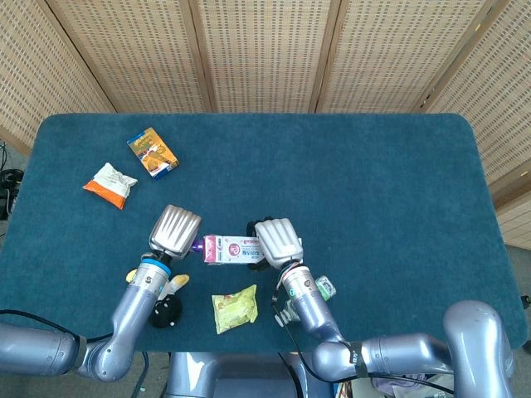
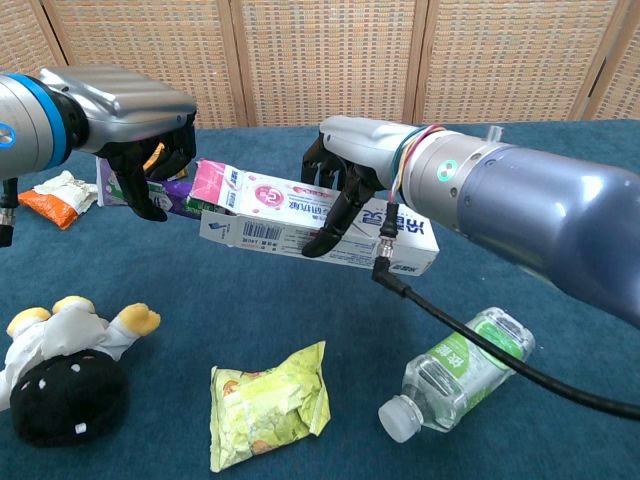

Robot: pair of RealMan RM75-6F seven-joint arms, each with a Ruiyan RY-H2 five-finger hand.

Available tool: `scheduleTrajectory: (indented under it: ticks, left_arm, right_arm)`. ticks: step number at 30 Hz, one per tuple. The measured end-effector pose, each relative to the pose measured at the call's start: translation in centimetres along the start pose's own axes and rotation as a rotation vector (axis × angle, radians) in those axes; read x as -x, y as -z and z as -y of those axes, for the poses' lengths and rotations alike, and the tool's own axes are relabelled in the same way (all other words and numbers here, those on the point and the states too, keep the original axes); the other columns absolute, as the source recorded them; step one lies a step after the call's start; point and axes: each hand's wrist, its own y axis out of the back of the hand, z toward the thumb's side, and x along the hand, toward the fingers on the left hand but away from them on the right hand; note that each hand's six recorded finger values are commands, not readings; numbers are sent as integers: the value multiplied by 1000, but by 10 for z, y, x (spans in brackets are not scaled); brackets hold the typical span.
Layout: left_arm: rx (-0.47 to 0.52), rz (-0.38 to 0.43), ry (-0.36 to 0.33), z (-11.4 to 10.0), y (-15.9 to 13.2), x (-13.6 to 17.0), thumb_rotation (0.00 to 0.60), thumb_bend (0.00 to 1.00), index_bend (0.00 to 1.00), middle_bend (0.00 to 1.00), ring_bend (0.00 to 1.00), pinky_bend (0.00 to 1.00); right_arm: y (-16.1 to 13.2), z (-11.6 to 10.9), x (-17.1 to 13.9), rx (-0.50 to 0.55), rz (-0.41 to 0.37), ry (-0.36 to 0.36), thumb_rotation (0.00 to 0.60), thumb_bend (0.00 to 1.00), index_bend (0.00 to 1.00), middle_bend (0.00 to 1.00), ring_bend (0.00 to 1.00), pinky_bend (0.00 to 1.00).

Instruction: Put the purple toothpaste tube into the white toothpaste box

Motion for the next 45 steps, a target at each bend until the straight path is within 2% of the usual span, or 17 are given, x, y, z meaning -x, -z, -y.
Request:
scheduleTrajectory:
  ticks: [10, 22, 29, 36, 40, 45]
  left_arm:
    - [-8, 7, -40, -3, -8, -2, 600, 278, 810, 699, 600, 558]
    - [-102, 10, -166, -28, -9, -3, 600, 279, 810, 699, 600, 558]
    - [-133, 19, -191, -39, -15, -1, 600, 278, 810, 682, 595, 558]
    - [-187, 22, -233, -50, -20, 1, 600, 279, 803, 578, 493, 487]
    - [-198, 24, -256, -54, -21, 2, 600, 281, 715, 468, 394, 415]
    - [-209, 28, -270, -55, -20, 2, 600, 280, 621, 383, 328, 370]
  right_arm:
    - [-3, 1, 2, 51, -6, -6, 600, 147, 528, 484, 381, 468]
    - [-7, -1, 3, 125, -12, 25, 600, 148, 527, 484, 381, 469]
    - [-11, -2, 3, 155, -22, 34, 600, 147, 528, 484, 381, 479]
    - [-13, -6, 3, 193, -24, 58, 600, 148, 528, 484, 381, 479]
    - [-11, -7, 3, 204, -19, 68, 600, 147, 527, 484, 381, 479]
    - [-9, -8, 3, 214, -16, 76, 600, 148, 528, 484, 381, 479]
